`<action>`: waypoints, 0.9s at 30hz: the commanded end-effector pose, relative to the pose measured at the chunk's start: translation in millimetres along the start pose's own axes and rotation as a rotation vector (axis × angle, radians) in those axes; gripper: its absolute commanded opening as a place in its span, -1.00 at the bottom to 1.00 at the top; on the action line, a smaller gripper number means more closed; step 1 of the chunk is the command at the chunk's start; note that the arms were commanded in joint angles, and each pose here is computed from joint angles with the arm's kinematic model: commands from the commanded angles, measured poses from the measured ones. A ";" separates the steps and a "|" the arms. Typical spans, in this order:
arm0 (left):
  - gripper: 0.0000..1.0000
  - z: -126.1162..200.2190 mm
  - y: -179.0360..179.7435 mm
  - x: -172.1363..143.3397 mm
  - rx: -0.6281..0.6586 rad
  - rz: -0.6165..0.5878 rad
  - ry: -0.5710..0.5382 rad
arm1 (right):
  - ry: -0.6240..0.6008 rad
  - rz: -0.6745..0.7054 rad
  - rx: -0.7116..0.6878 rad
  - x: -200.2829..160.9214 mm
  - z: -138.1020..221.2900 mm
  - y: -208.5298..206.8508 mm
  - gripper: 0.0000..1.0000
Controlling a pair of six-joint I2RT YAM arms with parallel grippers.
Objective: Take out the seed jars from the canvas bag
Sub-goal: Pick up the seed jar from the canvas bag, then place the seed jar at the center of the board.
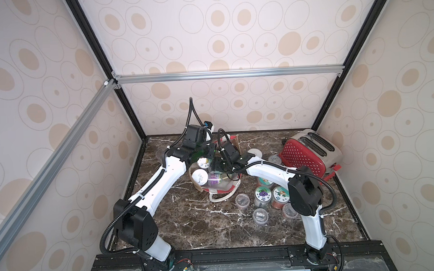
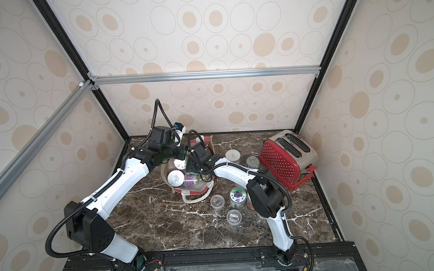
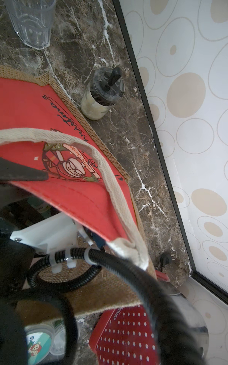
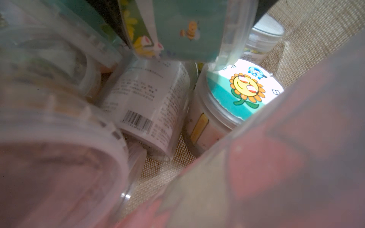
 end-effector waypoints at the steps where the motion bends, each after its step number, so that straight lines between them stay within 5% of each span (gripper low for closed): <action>1: -1.00 14.6 -2.6 -3.2 -0.005 0.004 0.006 | -0.003 -0.020 0.056 0.1 19.8 9.2 0.23; 12: -1.00 11.2 5.1 -4.5 0.048 0.008 0.010 | 0.006 0.059 0.273 -8.4 99.6 49.2 0.20; 27: -1.00 6.6 39.0 8.8 0.175 0.046 -0.002 | 0.341 0.274 0.436 -144.0 172.9 47.5 0.22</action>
Point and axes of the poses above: each gripper's point midway between its finger pads, its own z axis back along the fingers, its own y axis along the line the jaws close on, x = y × z, the point moved 4 cm from there along z, back along the fingers, and after that the axes turned 2 degrees about z, right-handed, at the moved point
